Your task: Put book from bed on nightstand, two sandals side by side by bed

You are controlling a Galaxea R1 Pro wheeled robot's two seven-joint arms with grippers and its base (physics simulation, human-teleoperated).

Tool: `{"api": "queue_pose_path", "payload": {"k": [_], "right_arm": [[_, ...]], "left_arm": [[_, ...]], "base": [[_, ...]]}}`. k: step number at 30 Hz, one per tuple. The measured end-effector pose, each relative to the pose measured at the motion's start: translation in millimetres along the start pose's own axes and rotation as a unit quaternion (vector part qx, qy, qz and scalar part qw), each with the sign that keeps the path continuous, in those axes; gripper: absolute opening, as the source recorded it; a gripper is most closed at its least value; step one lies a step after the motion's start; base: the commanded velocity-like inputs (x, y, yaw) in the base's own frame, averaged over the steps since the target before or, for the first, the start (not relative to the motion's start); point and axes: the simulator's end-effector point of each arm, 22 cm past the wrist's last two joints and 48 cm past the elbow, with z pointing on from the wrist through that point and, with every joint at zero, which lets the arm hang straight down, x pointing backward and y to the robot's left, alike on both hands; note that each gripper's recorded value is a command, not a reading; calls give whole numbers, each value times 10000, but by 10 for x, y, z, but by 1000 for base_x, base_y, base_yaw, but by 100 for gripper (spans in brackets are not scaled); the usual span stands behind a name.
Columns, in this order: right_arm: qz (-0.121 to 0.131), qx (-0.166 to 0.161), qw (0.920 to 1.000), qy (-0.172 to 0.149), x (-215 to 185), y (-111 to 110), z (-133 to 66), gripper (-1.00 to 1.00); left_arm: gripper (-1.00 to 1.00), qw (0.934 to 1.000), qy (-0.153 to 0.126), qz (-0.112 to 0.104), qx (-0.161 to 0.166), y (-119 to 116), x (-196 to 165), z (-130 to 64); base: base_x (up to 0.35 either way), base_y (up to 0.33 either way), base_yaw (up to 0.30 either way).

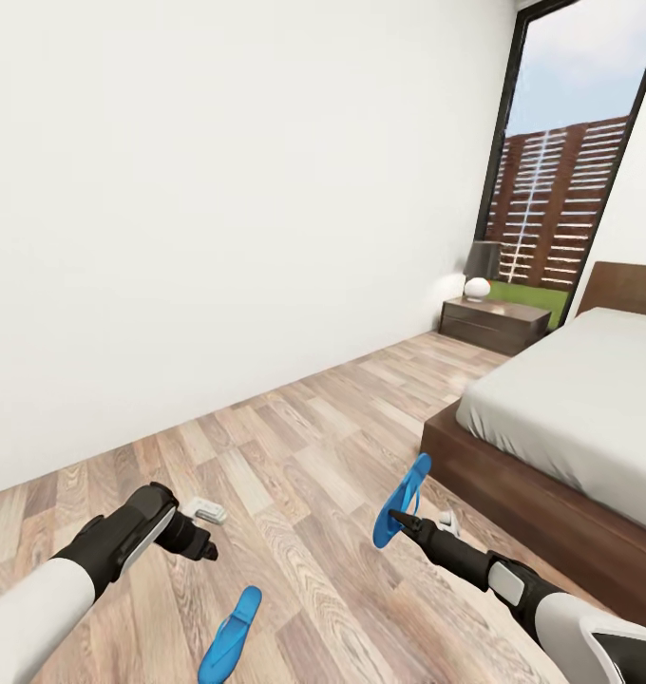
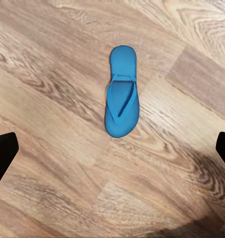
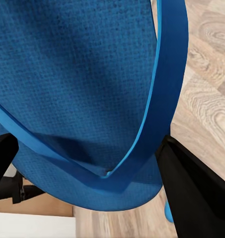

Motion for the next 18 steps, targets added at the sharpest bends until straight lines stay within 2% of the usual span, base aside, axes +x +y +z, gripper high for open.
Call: {"api": "queue_pose_path", "payload": {"k": [5,13,16,18], "right_arm": [[-12,4,10000,13,73,-98,5,-100],[18,37,10000,54,181,-253,25,-100],[58,39,9999,80,213,-299,35,-100],[86,-2,9999,100,235,-313,41,-100]], "left_arm": [[100,9999,-145,53,5,-13,0,100],[100,9996,-219,36,151,-77,31,246],[100,9991,-365,-36,219,-78,-38,281],[100,9980,-536,-203,280,-38,-118,281]], "base": [[0,0,0],[0,0,0],[0,0,0],[0,0,0]]}}
